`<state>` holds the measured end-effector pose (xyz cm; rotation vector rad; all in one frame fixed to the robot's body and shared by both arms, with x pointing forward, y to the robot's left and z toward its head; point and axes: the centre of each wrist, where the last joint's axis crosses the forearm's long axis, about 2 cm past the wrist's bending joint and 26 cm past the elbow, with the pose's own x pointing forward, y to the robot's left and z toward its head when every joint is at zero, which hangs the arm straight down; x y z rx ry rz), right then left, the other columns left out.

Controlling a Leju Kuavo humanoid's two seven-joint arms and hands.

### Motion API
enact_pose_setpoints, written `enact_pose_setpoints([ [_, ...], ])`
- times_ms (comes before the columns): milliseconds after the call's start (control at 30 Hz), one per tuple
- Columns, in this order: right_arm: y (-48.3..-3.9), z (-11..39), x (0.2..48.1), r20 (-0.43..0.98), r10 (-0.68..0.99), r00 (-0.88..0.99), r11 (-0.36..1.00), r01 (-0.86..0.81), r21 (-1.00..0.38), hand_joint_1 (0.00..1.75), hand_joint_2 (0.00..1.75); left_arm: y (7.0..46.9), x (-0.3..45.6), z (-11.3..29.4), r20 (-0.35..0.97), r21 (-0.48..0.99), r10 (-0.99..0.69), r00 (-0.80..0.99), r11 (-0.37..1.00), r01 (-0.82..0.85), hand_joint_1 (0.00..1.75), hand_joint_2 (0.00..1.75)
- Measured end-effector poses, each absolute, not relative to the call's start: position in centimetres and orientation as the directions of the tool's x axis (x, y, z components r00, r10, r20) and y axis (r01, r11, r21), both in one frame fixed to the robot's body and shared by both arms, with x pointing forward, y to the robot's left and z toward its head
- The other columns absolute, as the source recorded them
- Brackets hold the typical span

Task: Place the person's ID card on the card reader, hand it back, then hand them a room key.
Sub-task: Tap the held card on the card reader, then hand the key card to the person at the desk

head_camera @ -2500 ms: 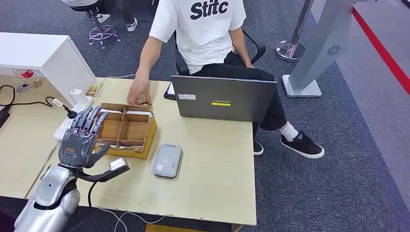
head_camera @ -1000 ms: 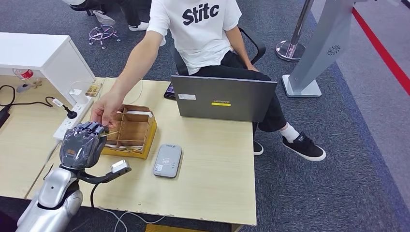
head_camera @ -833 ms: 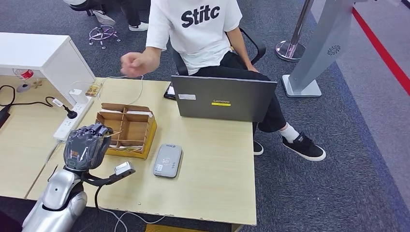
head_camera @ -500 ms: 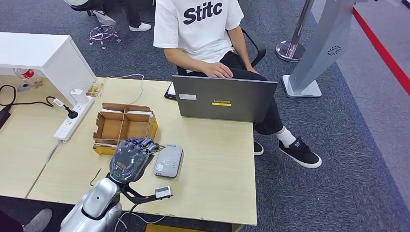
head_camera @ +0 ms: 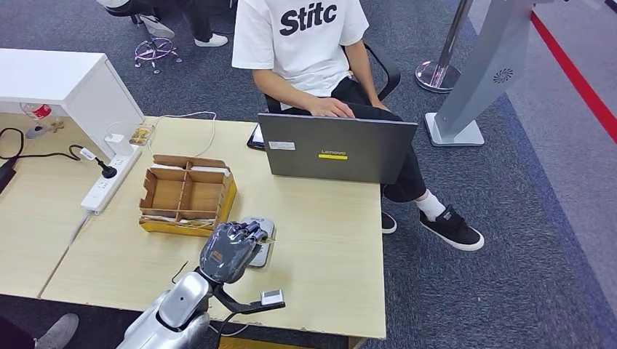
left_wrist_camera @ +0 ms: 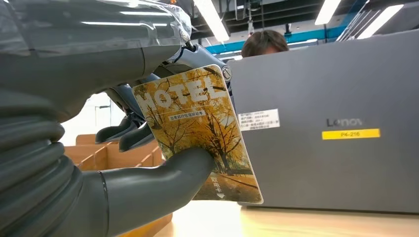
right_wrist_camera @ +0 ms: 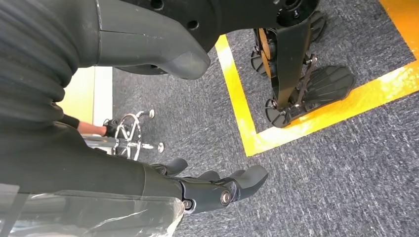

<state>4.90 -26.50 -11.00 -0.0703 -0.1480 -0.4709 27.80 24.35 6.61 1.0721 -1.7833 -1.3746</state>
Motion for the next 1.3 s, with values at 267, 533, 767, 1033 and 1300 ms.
enact_pose_setpoints([
  [267,-26.5,-11.0,4.8,0.155,-0.437,0.886,0.894,0.447,-0.034,0.00,1.75,25.6,27.6,6.0,0.010,0.975,-0.901,-0.434,0.105,-0.195,1.75,1.75],
  [533,-26.5,-11.0,4.8,0.150,-0.431,0.890,0.897,0.440,-0.036,0.00,1.75,26.8,27.4,5.1,0.007,0.983,-0.914,-0.406,0.081,-0.165,1.75,1.75],
  [767,-26.5,-11.0,4.8,0.138,-0.406,0.904,0.909,0.415,-0.042,0.00,1.75,27.7,27.1,3.7,0.017,0.995,-0.927,-0.375,0.051,-0.082,1.75,1.75],
  [1033,-26.4,-11.0,4.8,0.134,-0.381,0.915,0.920,0.390,-0.045,0.00,1.75,28.0,27.6,3.4,0.011,0.998,-0.930,-0.369,0.031,-0.048,1.75,1.75],
  [1300,-26.4,-11.0,4.8,0.135,-0.359,0.923,0.929,0.368,-0.046,0.00,1.75,28.7,28.2,3.7,0.007,0.991,-0.943,-0.334,0.050,-0.121,1.75,1.75],
])
